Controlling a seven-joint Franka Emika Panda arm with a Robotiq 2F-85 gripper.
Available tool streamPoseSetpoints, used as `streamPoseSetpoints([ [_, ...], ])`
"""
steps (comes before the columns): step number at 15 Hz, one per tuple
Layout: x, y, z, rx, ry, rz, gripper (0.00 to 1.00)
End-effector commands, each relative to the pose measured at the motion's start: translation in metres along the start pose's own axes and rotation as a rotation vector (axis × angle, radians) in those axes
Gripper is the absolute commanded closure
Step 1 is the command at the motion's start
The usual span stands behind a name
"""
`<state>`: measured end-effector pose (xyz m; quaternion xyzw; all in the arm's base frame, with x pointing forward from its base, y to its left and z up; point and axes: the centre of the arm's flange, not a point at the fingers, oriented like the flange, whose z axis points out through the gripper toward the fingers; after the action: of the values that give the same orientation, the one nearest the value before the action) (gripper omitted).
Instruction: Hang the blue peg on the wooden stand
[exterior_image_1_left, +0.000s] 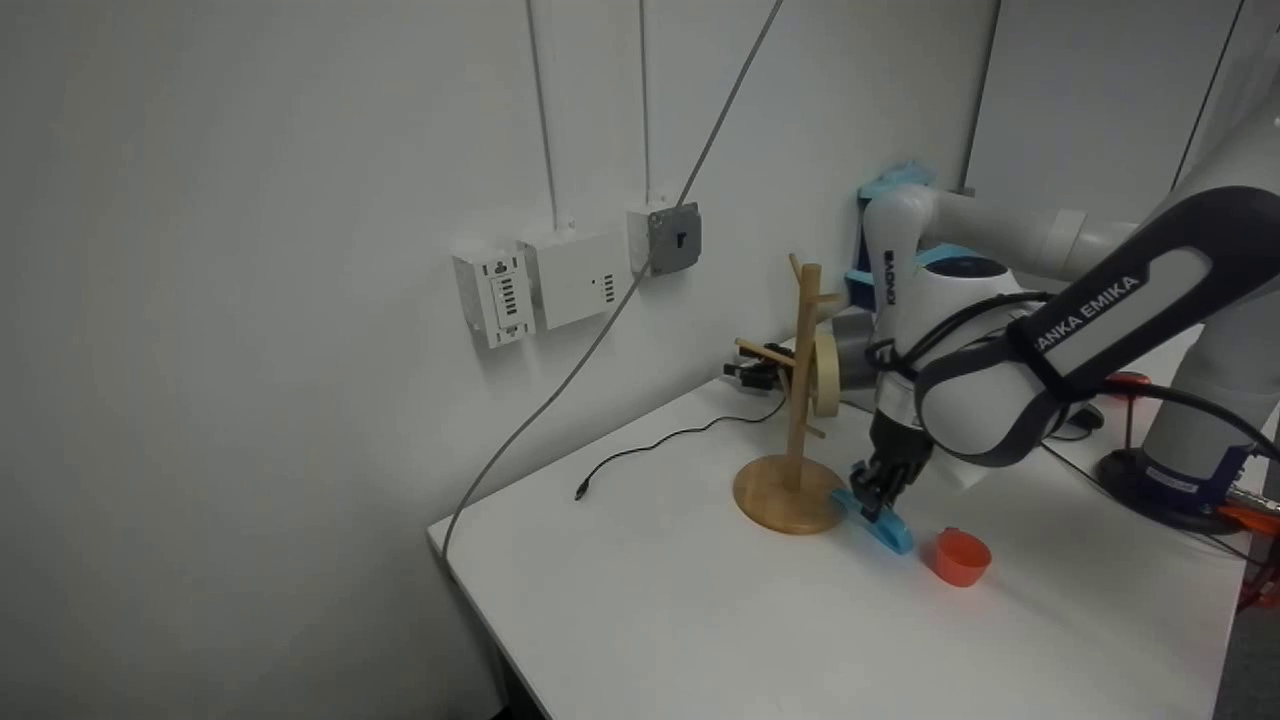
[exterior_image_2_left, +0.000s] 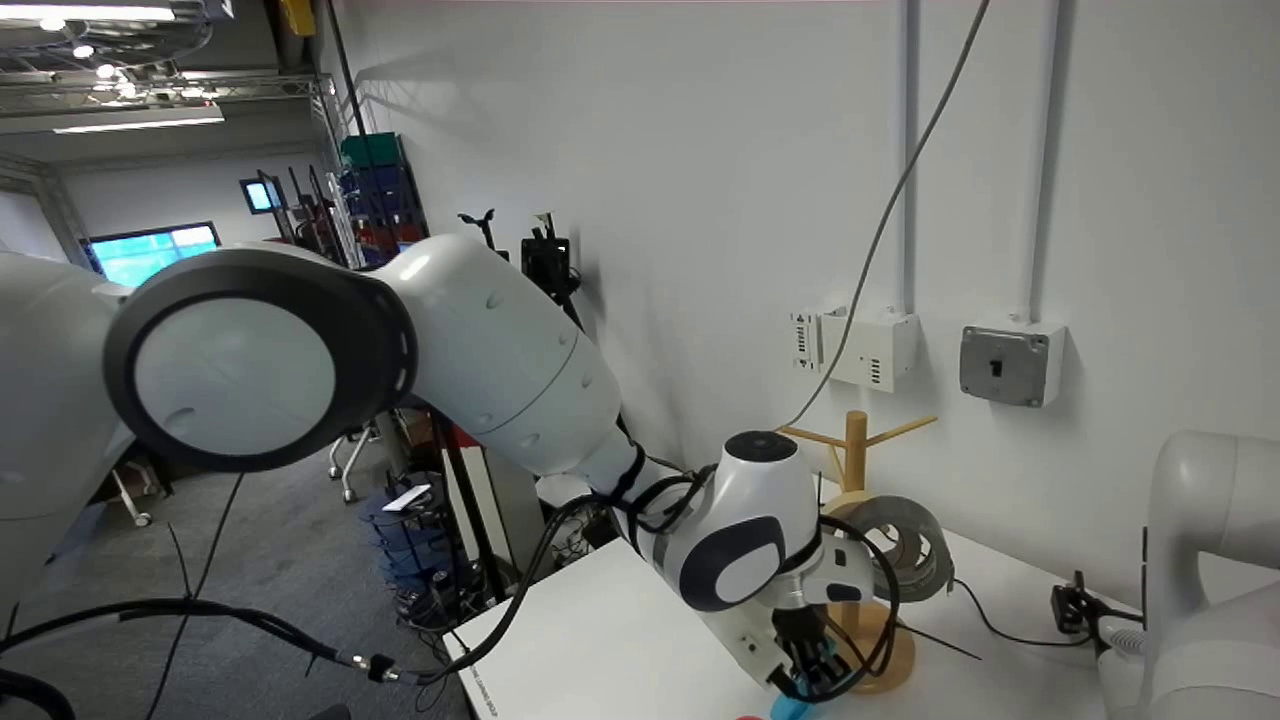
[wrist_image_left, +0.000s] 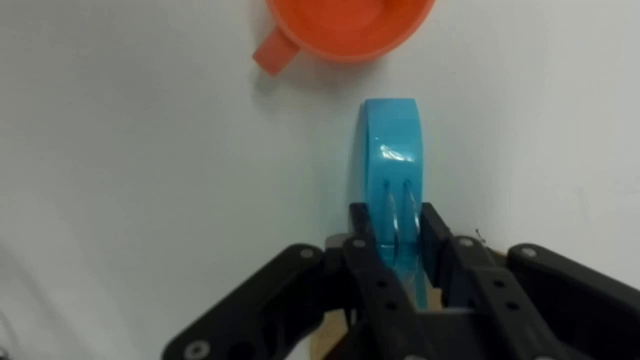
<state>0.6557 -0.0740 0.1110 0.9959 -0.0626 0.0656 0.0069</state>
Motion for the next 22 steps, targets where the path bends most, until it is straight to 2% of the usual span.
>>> streamPoseSetpoints([
  [1, -0.007, 0.003, -0.007, -0.031, 0.017, 0.012, 0.93],
  [7, -0.021, 0.005, -0.024, -0.071, 0.001, 0.041, 0.93],
  [15, -0.034, -0.006, -0.063, -0.02, 0.044, 0.049, 0.93],
  [22, -0.051, -0.022, -0.092, 0.052, -0.01, 0.04, 0.93],
])
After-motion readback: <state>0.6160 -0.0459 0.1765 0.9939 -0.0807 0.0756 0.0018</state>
